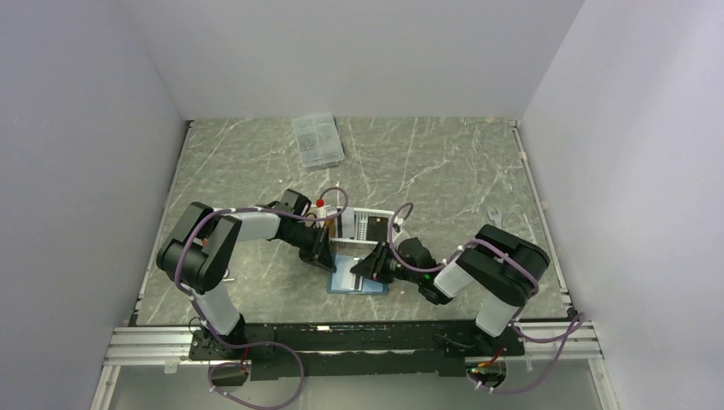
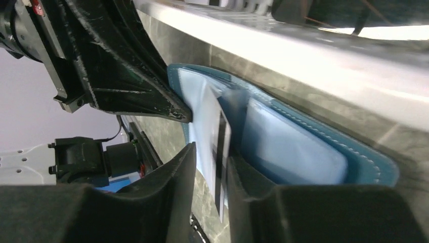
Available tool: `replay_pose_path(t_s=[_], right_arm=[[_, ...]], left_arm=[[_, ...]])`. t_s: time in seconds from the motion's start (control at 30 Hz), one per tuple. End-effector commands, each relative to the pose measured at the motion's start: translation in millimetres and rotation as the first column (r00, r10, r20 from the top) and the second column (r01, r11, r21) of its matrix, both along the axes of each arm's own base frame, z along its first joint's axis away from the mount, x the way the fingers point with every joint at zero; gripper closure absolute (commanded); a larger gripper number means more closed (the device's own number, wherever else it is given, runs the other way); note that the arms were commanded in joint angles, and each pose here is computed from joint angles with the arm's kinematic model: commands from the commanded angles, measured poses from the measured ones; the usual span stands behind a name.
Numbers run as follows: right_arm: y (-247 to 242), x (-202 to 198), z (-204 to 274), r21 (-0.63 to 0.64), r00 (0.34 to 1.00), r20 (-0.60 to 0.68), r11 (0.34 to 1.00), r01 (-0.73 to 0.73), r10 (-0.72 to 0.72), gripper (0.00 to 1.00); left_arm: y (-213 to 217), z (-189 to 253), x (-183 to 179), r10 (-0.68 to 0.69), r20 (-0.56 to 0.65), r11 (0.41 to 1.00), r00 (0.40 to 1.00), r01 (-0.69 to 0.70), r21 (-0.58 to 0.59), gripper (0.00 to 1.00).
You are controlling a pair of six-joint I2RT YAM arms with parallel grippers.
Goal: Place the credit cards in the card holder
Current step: Insert the credit card into the card holder.
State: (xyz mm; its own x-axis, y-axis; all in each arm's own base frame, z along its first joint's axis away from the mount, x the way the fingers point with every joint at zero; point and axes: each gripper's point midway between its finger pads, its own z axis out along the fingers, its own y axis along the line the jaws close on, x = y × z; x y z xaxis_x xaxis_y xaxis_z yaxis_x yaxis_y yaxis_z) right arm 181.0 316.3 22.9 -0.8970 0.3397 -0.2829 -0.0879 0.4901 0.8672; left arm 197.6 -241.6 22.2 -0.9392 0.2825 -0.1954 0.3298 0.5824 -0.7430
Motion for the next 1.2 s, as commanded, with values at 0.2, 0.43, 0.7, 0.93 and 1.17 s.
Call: replay_pose_path(t_s=[0.2, 0.43, 0.7, 0.93, 1.17], right_arm=[[-33.4, -16.0, -40.2, -0.321, 0.998, -0.052, 0.947, 0.012, -0.03, 0.56], [-43.1, -15.7, -35.7, -0.414, 0.999, -0.027, 0.91, 0.027, -0.042, 0.54], [-51.9, -8.8, -23.8, -0.476, 0.998, 0.015, 0.878, 0.055, -0.054, 0.54], [-14.5, 2.5, 42.8, -0.309, 0.99, 0.14, 0.949, 0.063, -0.02, 0.54], [-0.8, -3.5, -10.4, -0.459, 0.996, 0.069, 0.889, -0.016, 0.054, 0.54]], left_arm=[[-2.4, 8.8, 4.2, -0.009, 0.027, 1.0, 1.0, 0.009, -0.012, 1.0], [-3.2, 8.4, 3.4, -0.013, 0.024, 1.0, 1.0, 0.013, -0.016, 1.0], [-3.9, 10.4, 3.6, -0.014, 0.028, 1.0, 1.0, 0.015, -0.021, 1.0], [-5.3, 12.4, 3.5, -0.02, 0.03, 0.999, 0.999, 0.021, -0.025, 0.99], [-6.4, 12.9, 3.3, -0.024, 0.029, 0.999, 0.999, 0.025, -0.027, 0.9]])
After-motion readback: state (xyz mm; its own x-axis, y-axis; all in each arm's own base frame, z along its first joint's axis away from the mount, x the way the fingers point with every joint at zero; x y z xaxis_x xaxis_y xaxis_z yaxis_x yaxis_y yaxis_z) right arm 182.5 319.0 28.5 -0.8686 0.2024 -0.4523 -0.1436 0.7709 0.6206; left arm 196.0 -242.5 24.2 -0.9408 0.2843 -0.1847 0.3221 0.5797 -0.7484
